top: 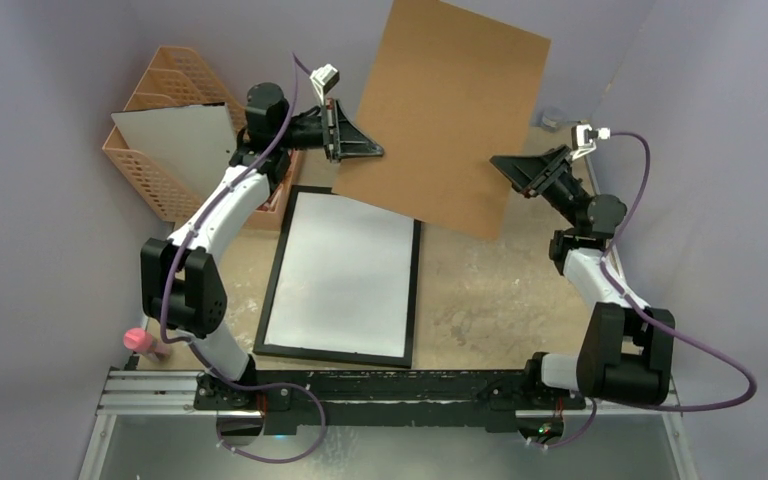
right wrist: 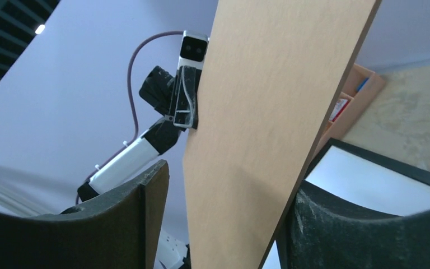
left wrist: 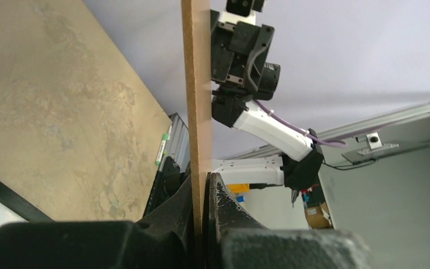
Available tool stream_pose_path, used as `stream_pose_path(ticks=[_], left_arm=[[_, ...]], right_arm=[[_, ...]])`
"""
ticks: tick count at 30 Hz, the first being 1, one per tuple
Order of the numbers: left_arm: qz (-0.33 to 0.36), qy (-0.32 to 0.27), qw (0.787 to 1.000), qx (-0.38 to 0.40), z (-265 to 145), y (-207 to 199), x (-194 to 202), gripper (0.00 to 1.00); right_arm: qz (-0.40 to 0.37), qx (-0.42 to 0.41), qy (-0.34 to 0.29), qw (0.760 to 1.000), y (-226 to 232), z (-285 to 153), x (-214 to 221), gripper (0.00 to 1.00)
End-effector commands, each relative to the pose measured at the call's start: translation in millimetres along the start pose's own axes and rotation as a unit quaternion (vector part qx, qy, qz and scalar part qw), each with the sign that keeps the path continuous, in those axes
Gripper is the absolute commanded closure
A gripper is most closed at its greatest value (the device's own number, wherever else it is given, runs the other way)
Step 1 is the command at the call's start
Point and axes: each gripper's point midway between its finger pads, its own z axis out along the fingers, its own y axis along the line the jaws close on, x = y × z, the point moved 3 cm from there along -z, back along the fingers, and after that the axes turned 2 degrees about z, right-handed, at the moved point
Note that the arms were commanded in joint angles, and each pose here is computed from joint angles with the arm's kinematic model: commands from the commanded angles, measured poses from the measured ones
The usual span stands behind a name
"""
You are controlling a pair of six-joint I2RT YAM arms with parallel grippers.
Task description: Put the photo into the frame
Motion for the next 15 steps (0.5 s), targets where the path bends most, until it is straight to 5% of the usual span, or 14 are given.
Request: stream_pose_path(ticks=[1,6,12,15], left_arm=[[0.082,0.006,0.995,0.051,-11.8,-45.8,-1.9,1.00],[0.078,0.003,0.995,0.055,-15.2,-46.9,-0.9,1.00],[0.060,-0.008,0.997,0.041,-18.8,-33.9,-5.3,1.00],[0.046,-0.039,0.998,-0.004,-28.2,-11.1,-16.0,0.71]], right_arm=[[-0.059,-0.082,-0.013,0.995,43.3,11.8,-20.1,0.35],[-0.067,-0.104,-0.012,0.992,47.2,20.8,-32.0,0.46],[-0.067,-0.103,-0.002,0.992,42.6,24.3,-34.4,0.93],[-0.053,-0.079,-0.006,0.995,33.3,24.5,-35.0,1.00]])
